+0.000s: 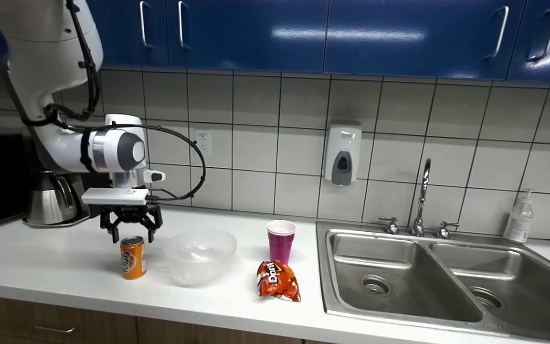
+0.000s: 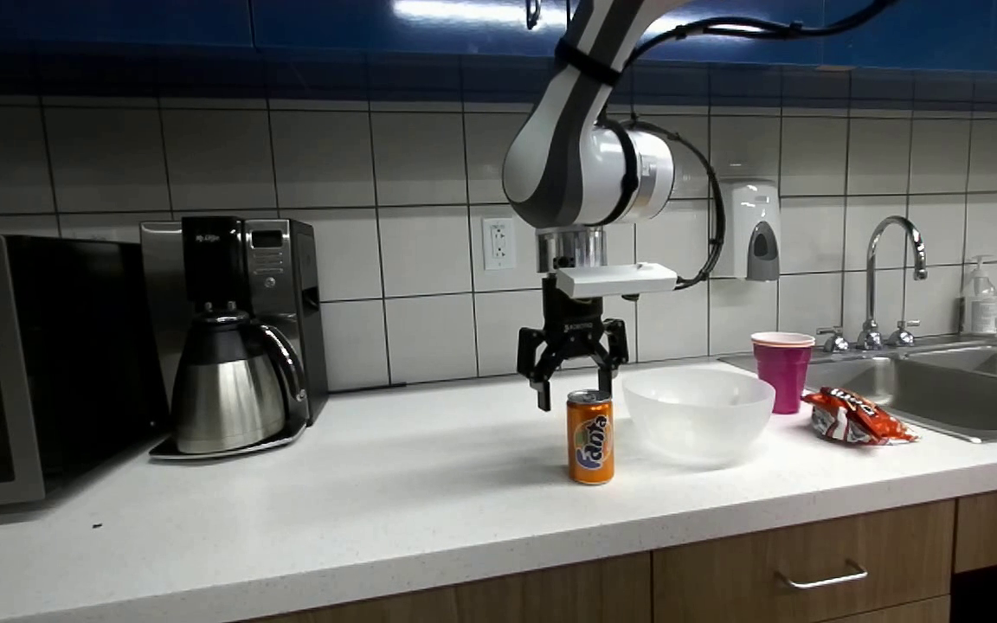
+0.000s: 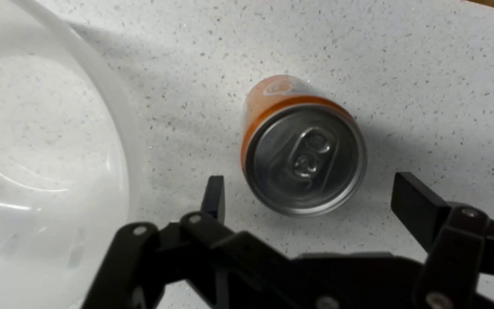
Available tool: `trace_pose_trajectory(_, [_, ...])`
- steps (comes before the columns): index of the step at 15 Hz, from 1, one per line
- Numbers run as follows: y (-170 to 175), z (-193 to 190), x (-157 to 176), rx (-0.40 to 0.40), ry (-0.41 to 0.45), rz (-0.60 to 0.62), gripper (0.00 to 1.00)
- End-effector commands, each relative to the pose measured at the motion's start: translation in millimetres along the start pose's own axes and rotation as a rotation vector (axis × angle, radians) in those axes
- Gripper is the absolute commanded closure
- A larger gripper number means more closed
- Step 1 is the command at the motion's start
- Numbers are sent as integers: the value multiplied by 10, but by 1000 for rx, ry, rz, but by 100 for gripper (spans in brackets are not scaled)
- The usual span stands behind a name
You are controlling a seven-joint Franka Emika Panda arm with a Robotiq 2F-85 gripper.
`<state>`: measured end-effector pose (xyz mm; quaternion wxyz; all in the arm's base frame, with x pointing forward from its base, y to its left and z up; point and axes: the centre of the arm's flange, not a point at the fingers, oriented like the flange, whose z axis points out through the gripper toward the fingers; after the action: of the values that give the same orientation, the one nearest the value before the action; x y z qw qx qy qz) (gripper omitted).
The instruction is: Pick up the orange fanta can from the clear bowl and put it on the kitchen counter
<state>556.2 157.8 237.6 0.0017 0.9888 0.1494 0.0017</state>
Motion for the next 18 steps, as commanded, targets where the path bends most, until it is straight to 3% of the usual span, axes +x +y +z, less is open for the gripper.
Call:
trace_pose_trajectory(1, [-5, -396, 4, 5, 23, 11, 0])
trace_pose_trajectory(6, [-68, -936, -146, 6, 36, 10, 0])
trace_pose_trajectory(18, [-595, -2049, -1011, 5, -29, 17, 0])
